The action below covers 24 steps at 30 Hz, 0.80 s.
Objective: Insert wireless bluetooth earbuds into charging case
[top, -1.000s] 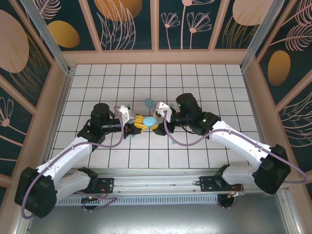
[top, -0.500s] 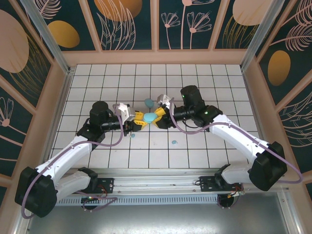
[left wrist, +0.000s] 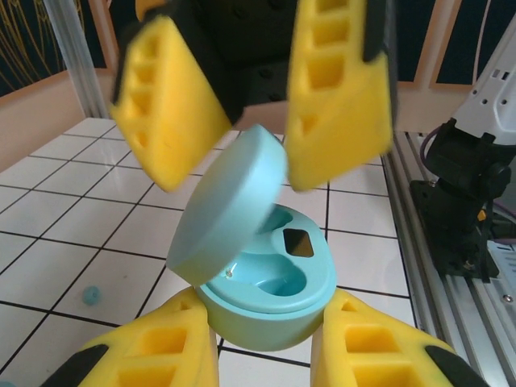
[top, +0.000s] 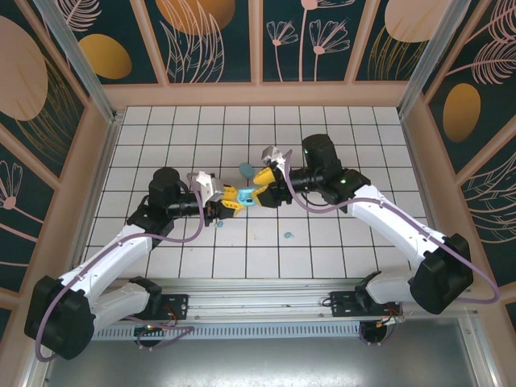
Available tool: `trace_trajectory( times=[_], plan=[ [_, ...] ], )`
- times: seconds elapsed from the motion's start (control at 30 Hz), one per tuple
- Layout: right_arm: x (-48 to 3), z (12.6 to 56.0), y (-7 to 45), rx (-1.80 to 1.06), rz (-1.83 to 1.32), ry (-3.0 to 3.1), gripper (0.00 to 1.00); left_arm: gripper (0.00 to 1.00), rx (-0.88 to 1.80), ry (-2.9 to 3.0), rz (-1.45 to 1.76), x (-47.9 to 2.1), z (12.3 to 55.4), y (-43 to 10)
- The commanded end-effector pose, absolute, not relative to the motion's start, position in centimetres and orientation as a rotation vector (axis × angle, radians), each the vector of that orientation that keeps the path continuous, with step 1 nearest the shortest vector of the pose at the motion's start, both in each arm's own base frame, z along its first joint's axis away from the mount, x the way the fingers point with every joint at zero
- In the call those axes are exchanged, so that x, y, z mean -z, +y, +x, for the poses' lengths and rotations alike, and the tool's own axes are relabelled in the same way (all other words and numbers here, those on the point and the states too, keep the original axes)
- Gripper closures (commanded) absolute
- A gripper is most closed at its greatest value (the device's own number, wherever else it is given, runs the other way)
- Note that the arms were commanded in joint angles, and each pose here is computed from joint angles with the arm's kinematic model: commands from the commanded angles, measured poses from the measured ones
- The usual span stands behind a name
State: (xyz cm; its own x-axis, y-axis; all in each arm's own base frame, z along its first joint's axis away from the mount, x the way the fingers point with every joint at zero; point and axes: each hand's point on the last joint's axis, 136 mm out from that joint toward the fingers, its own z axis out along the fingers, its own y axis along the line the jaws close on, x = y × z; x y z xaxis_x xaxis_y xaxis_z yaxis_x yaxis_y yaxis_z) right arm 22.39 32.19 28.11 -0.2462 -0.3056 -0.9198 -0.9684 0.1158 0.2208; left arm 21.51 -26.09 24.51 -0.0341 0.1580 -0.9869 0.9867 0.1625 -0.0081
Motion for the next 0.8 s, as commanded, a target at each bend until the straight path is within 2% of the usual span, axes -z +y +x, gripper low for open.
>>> trace_trajectory(
  times=[0.0, 0.47, 0.77],
  plan=[
    [-30.8, 23.7, 32.5, -1.126, -1.21, 1.603, 0.45, 0.86, 1.052, 1.381, 1.228, -24.7, 20.7, -26.3],
    [-29.0, 26.2, 32.0, -1.009, -1.11, 1.743, 0.44, 0.86, 1.051, 1.384, 1.202, -24.6, 20.8, -26.2],
    [-30.6, 25.0, 31.9, -1.036, -1.126, 1.697, 0.4, 0.86, 1.083, 1.43, 1.155, -24.2, 21.3, -26.3]
  ],
)
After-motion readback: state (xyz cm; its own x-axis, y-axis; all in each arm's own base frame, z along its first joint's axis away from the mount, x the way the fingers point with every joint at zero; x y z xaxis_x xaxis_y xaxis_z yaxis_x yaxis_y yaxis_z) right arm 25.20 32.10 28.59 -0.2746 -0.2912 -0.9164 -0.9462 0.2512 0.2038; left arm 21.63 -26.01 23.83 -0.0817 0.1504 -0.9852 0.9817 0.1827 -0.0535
